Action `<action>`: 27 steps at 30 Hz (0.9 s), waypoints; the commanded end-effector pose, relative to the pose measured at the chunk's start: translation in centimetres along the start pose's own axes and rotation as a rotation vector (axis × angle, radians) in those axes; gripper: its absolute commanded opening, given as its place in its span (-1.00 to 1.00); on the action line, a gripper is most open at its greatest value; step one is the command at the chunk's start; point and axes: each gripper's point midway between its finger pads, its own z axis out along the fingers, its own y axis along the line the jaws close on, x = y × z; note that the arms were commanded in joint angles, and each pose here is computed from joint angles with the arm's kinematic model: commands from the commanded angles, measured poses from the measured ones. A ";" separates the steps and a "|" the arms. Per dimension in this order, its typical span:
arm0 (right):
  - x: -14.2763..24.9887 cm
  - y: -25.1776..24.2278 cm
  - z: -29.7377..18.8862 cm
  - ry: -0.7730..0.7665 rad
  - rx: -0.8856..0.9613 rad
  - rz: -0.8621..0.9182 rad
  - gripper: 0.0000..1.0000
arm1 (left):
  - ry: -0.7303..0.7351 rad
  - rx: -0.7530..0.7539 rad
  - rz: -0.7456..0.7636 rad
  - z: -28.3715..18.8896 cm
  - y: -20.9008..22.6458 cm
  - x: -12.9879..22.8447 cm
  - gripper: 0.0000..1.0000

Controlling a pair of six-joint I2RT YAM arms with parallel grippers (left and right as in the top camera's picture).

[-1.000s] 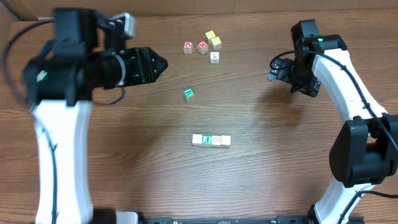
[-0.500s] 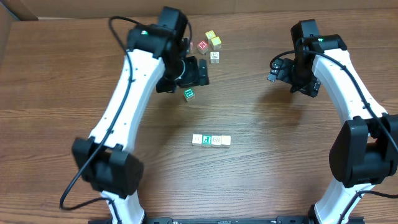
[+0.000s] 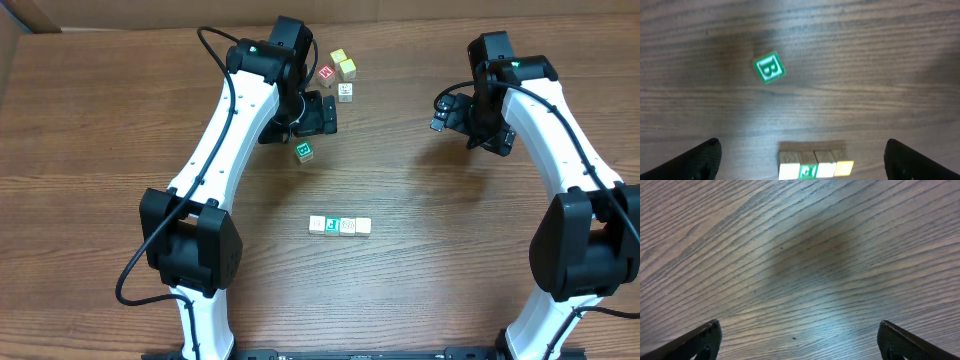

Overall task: Flip 5 blocks
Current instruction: 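Move the left gripper down over the green B block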

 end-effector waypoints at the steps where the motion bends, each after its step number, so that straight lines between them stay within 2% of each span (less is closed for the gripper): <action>1: -0.6 0.2 -1.0 -0.033 -0.010 -0.006 1.00 | -0.029 -0.011 -0.020 -0.1 -0.2 -0.6 0.89; 18: -0.6 0.2 -1.0 -0.033 -0.010 -0.006 1.00 | -0.102 -0.135 0.025 0.1 -0.8 -0.7 0.99; 27: -0.6 0.2 -1.0 -0.033 -0.010 -0.006 1.00 | -0.110 -0.153 0.031 0.2 -0.8 -0.6 1.00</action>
